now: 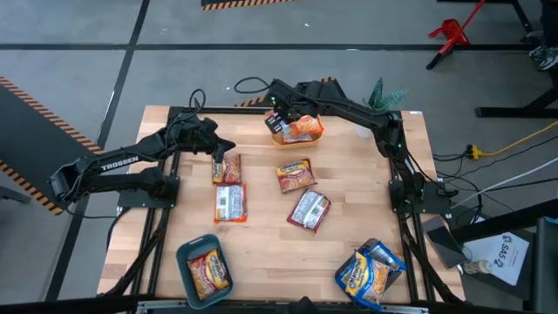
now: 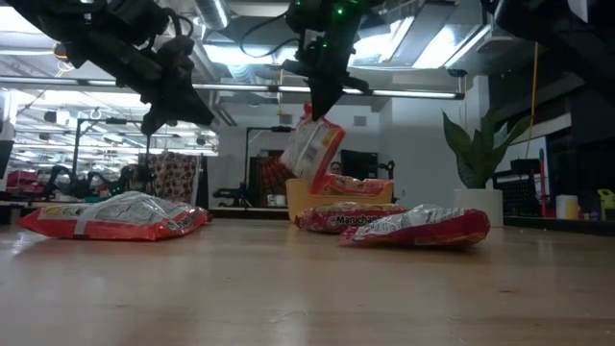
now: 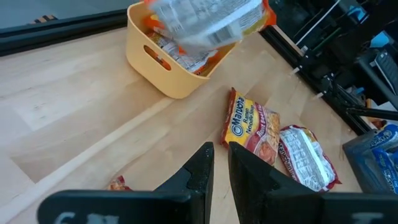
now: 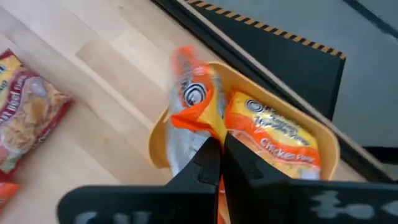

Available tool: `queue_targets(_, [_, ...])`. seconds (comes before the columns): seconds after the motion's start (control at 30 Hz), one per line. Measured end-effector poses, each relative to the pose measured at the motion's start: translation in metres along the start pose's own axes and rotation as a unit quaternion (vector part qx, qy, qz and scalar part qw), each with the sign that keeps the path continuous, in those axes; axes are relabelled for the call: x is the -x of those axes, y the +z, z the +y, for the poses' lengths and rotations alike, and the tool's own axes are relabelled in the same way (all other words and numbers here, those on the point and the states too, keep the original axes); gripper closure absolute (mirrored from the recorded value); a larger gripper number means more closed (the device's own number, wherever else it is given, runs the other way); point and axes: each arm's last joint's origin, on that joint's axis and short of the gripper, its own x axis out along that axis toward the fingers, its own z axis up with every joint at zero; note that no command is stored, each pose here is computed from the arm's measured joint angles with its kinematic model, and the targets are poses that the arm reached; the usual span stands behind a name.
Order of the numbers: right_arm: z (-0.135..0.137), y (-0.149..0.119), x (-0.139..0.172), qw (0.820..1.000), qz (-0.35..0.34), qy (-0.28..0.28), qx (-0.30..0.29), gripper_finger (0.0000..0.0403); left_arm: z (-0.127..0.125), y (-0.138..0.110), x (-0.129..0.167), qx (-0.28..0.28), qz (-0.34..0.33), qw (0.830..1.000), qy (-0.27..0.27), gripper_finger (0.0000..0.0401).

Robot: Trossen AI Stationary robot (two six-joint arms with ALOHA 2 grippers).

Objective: Sort Maruchan noodles
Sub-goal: Put the orange noodle pack into the yellow bin

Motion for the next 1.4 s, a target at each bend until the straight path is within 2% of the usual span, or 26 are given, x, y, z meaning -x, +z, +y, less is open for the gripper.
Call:
queue_targets(0.4, [0.0,0.003,-0.007,0.998,0.01,0.032,-0.059,0.0403,0.0,0.0,0.0,0.0,-0.001,1.0,0.001,0.0359])
queue_targets(0.83, [-0.006,0.007,-0.014,0.995,0.009,0.034,-0.094,0.0403,0.0,0.0,0.0,0.001,-0.001,1.0,0.002,0.0359])
queue_targets(1.1, [0.001,0.004,-0.034,0.993,0.038,0.053,-0.095,0.0403,0.001,0.0,0.0,0.002,-0.004,1.0,0.009,0.0359])
queue_targets(1.33, [-0.006,0.006,-0.036,0.994,0.034,0.032,-0.098,0.0403,0.001,0.0,0.0,0.002,-0.003,1.0,0.01,0.0358])
queue_targets(1.4, [-0.007,0.005,-0.036,0.993,0.047,0.042,-0.098,0.0403,0.001,0.0,0.0,0.002,-0.003,1.0,0.01,0.0358])
